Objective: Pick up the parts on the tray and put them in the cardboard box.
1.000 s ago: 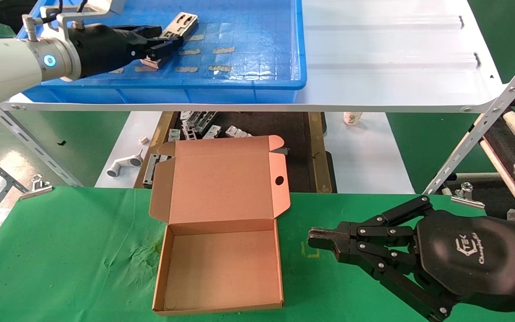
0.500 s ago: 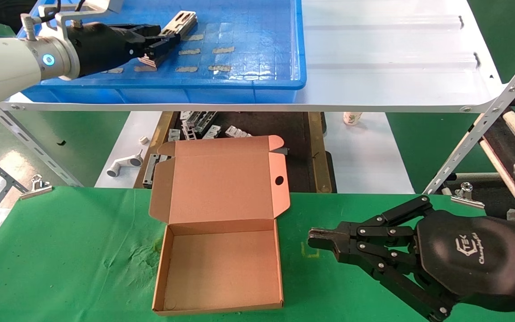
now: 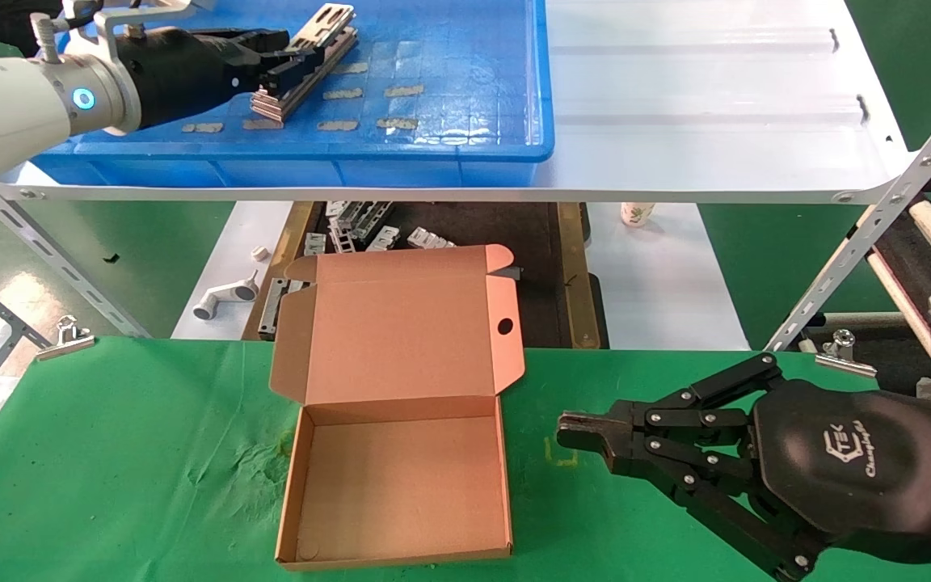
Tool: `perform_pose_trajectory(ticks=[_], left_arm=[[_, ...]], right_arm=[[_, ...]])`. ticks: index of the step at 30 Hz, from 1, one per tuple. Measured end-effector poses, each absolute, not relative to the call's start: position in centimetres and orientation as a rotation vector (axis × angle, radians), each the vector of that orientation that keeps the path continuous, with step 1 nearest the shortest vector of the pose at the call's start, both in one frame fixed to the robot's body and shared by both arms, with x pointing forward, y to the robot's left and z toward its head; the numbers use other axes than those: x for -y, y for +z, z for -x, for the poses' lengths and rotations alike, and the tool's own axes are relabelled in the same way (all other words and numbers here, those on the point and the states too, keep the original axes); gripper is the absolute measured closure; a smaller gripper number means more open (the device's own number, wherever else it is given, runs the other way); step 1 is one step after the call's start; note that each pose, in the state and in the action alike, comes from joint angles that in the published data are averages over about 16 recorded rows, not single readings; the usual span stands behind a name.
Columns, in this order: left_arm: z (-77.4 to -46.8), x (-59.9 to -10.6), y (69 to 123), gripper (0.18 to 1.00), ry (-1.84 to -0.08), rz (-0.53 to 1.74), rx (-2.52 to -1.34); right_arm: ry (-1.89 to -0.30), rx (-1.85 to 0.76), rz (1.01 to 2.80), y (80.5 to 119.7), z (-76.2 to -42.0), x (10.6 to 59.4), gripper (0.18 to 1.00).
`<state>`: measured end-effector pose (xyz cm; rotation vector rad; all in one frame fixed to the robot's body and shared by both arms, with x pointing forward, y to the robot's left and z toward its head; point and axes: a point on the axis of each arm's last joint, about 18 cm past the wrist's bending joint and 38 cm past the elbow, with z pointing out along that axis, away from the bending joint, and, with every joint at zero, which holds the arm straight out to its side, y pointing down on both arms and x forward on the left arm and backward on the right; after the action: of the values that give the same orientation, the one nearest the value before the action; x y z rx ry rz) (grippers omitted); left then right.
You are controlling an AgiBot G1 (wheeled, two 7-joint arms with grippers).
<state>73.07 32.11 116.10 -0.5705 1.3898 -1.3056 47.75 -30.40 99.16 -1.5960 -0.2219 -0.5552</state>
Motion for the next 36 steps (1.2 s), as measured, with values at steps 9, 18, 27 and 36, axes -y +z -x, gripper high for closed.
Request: perform_pose_trajectory(ticks=[9, 18, 27, 36], left_arm=[[-73.17, -32.03, 115.91, 0.731, -1.3, 0.572, -1.395], [-73.13, -32.02, 115.93, 0.732, -1.303, 0.57, -1.396], [-73.07, -32.07, 115.91, 0.714, -1.306, 0.568, -1.398], [-73.05, -32.09, 115.81, 0.647, -1.309, 0.569, -1.401]], right_arm=[[-0.555, 0.222, 1.596, 99.16, -47.75, 30.4, 0.988], [-0.555, 0.222, 1.596, 99.16, -47.75, 30.4, 0.988], [-0.555, 0.222, 1.596, 99.16, -47.75, 30.4, 0.988], [-0.555, 0.222, 1.596, 99.16, -47.75, 30.4, 0.988]])
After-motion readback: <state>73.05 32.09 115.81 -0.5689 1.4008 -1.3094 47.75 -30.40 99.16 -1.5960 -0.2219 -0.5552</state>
